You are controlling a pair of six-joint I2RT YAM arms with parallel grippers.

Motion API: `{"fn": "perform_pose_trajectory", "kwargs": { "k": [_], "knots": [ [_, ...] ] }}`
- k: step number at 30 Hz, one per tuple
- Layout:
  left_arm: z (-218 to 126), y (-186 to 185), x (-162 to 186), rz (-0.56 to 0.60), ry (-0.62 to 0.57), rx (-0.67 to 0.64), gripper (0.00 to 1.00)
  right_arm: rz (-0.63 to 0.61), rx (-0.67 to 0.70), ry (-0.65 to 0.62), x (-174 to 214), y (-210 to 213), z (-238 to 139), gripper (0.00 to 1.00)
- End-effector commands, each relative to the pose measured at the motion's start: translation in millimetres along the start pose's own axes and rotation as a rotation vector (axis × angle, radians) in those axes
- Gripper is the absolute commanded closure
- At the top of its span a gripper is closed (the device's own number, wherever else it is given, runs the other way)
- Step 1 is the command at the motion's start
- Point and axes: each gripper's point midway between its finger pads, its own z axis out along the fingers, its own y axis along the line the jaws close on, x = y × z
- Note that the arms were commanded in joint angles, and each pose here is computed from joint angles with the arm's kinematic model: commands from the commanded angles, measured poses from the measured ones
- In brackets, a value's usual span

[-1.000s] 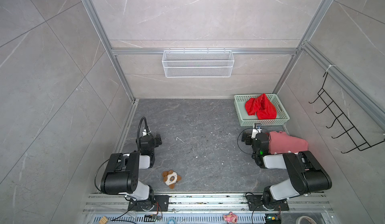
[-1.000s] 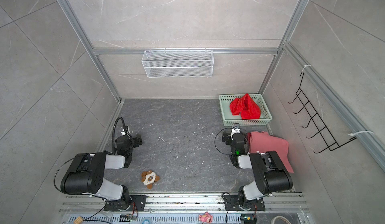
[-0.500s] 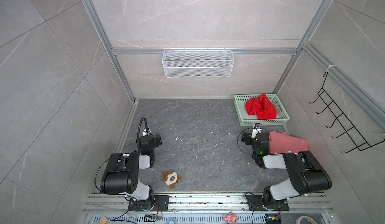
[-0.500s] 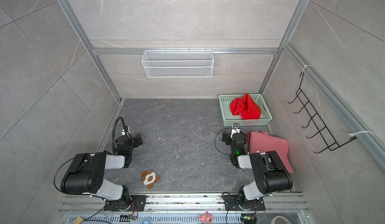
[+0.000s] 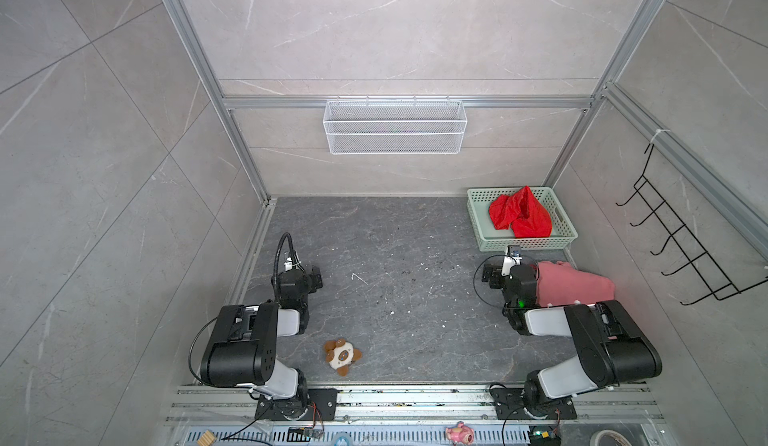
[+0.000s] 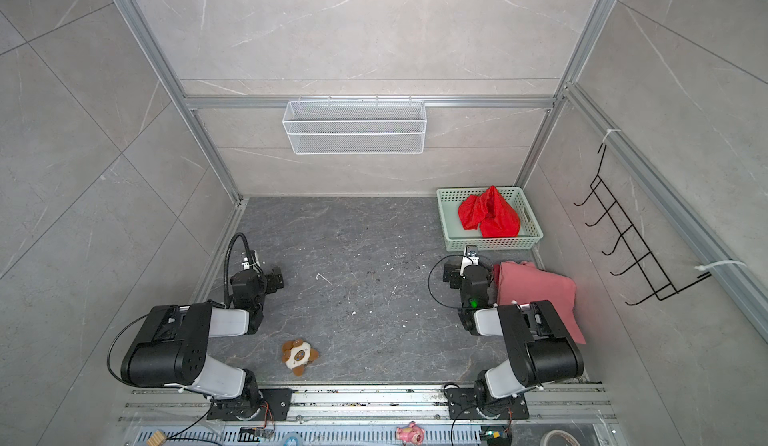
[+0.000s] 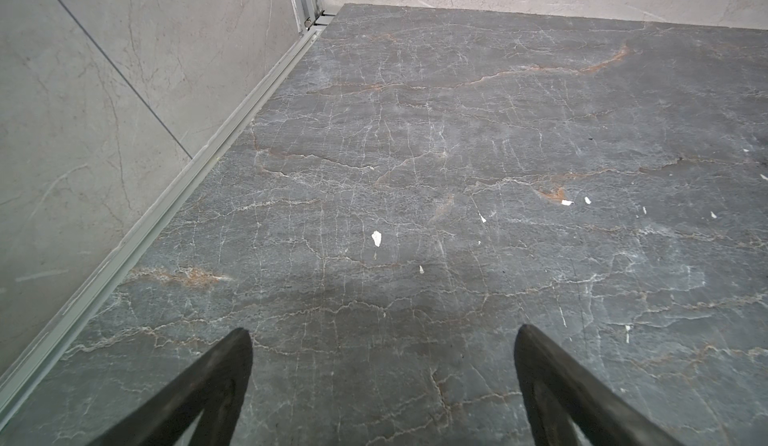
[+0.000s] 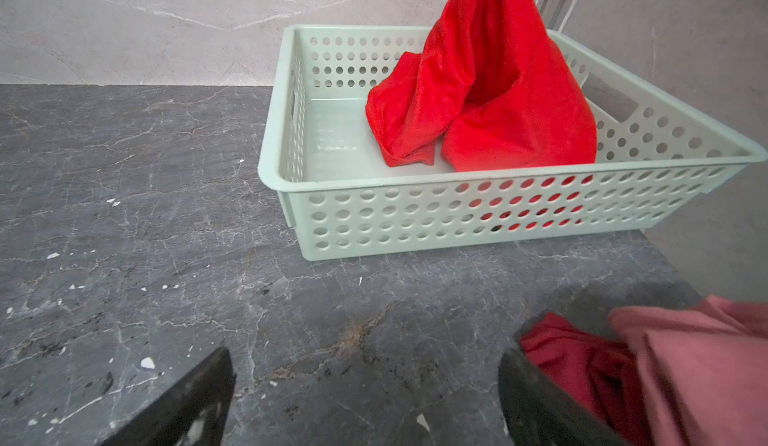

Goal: Fold and stack the t-shirts

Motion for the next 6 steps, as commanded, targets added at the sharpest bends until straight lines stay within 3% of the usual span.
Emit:
{"fn": "perform_pose_trajectory", "kwargs": {
  "k": [1,6],
  "knots": [
    [2.1,-1.4,-21.6,-0.014,-0.066,0.006,0.00,0.013,-0.013,-0.011,-6.2,2.2,2.3,0.00],
    [1.4,-0.6,-22.1,-0.015,-0.070,0.004,0.00,0.010,-0.011,-0.016,-7.1,1.8,1.6,0.01]
  ]
}}
